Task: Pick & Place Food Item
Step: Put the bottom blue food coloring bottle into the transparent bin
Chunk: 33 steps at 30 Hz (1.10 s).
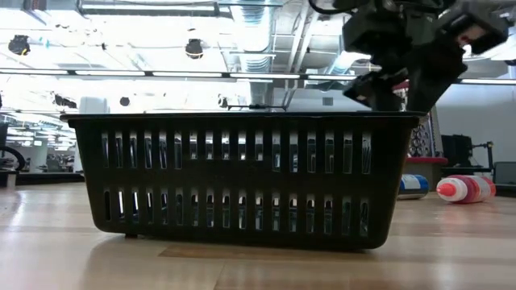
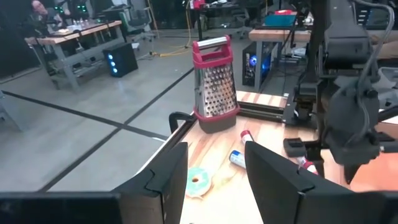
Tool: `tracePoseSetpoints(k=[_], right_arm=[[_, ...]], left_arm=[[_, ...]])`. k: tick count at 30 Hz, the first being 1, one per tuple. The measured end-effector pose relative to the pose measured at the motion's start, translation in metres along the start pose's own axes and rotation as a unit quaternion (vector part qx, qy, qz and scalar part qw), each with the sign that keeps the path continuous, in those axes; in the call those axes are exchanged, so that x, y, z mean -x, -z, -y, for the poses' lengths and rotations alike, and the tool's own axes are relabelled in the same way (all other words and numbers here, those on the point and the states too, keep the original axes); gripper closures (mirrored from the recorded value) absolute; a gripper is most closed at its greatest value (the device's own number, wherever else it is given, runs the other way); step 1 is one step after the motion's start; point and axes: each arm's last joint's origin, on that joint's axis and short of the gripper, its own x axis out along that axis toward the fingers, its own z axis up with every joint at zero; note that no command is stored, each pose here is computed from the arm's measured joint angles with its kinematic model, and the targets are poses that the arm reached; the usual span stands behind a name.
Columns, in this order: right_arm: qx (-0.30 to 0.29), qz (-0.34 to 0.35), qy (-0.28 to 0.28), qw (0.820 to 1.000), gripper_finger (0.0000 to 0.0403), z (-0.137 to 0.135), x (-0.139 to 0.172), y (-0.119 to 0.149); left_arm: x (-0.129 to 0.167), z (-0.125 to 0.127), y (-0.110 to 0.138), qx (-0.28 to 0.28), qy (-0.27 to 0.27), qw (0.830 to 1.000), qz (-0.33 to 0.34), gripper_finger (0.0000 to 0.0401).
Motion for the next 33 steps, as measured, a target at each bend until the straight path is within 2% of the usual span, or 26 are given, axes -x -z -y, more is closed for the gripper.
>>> tracePoseSetpoints(k=[4,12,19,26,33], right_arm=[[0.046,-0.011,0.036,0.998,0.0201,0.0,-0.015,-0.006],[0.08,-0.036,0.08,0.993,0.0209,0.011,-0.043,-0.009],[0.061,-0.067,0.086,0.992,0.0233,0.026,-0.06,-0.003],[0.041,-0.068,0.09,0.993,0.0263,0.038,-0.058,-0.001],[0.037,-0.066,0.066,0.995,0.0277,0.038,-0.058,0.0]], left_arm=[[0.002,0.002,0.001,0.003,0.007,1.0,-0.002,0.0247],[0.004,0.005,0.001,0.008,0.015,1.0,-0.001,0.0247],[0.004,0.005,0.001,0.018,0.016,1.0,-0.001,0.0247],[0.004,0.005,0.001,0.02,0.017,1.0,-0.001,0.0247],[0.004,0.005,0.001,0.028,0.017,0.999,-0.001,0.0247]])
